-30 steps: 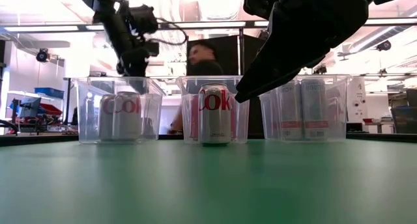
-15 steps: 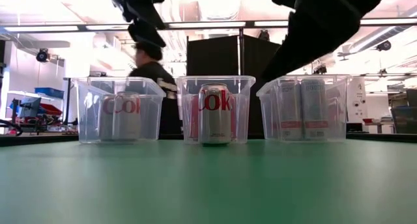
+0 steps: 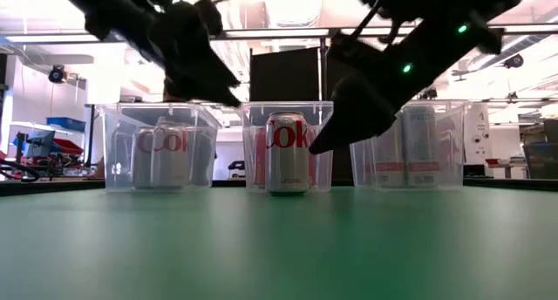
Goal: Sort soda cans
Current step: Put the silver soda can into the top left transparent bin aligned with the other silver soda cans
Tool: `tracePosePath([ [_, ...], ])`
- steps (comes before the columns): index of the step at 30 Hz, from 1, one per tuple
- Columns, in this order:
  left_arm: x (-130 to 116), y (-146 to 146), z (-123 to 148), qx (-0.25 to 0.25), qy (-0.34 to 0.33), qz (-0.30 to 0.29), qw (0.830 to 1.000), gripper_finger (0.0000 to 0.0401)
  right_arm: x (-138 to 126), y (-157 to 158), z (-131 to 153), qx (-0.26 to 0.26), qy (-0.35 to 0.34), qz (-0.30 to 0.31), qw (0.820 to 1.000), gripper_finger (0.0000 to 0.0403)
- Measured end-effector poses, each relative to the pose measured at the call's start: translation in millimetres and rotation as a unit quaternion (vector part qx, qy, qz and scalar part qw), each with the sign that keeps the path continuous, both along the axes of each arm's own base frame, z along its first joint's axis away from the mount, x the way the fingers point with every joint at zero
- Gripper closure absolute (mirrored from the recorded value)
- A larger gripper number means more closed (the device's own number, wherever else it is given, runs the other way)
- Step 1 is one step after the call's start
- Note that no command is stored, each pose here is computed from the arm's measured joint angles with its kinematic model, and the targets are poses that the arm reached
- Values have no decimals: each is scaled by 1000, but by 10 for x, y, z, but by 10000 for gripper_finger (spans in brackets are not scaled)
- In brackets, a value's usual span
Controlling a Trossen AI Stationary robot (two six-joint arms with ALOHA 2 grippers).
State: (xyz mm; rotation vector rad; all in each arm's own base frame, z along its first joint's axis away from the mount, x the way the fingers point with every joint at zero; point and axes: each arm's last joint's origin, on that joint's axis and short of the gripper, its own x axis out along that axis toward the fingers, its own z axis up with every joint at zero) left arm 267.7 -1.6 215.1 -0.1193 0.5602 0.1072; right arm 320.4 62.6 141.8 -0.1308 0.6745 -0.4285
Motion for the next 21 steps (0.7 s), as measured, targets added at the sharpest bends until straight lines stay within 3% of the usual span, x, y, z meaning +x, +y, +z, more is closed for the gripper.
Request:
tracePosePath([
  [6,97,-19,-289,11,31,18,999,65,70,-199,20,-19,0,-5,1000,39],
  [13,330,17,-474,45,38,80,995,65,146,-293,49,13,-24,31,999,39],
  [21,592,15,-496,54,79,84,992,65,146,-255,29,62,-14,83,995,39],
])
